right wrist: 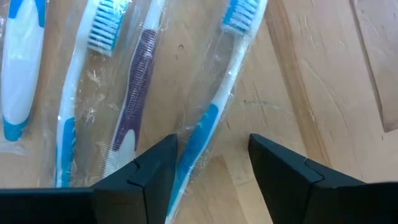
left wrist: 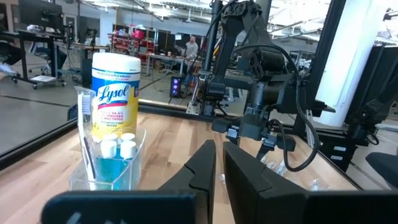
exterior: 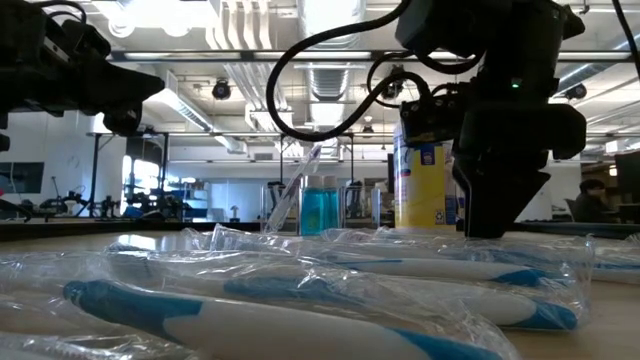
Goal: Pick & Place toothbrushing station
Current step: Put the blue toothbrush into the left section of the transparent organizer
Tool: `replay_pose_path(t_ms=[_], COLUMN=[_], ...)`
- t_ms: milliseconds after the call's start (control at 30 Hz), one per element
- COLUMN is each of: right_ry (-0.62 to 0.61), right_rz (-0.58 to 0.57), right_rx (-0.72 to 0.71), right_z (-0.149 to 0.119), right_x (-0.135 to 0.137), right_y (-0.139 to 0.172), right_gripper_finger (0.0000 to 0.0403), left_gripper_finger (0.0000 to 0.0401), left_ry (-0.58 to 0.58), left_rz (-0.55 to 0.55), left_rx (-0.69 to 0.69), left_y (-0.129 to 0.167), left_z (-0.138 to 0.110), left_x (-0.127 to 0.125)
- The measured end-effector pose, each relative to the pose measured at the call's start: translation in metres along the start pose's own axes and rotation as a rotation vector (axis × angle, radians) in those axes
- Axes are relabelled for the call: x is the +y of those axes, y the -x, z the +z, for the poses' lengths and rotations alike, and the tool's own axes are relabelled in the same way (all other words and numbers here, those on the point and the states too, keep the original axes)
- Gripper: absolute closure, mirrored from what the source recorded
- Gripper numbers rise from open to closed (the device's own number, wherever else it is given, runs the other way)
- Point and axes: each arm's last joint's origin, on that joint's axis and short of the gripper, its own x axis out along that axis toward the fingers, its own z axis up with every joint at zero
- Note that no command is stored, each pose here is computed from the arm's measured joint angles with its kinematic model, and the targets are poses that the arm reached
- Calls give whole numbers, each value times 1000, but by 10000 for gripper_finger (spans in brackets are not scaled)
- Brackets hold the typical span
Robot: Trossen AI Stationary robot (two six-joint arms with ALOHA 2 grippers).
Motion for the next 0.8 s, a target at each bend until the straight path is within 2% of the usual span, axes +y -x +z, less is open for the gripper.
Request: replay_pose_path(t_ms=[200,500,667,800], right_ry=[48,106,124,129], right_rz=[6,-13,-27,8], right_rx=[-7,-45,-139,-241], right_z=[4,14,19,18], right_x=[3,7,5,1], right_y=[4,18,43,76], right_gripper_finger=[242,379,387,388], left_gripper_finger=[369,367,367,371], left_ry=[0,0,9,17], left_rz=[0,0,0,1], left_rx=[0,0,0,0], left_y=[0,0,0,0], left_z=[0,0,0,0], left_x=[0,0,0,0])
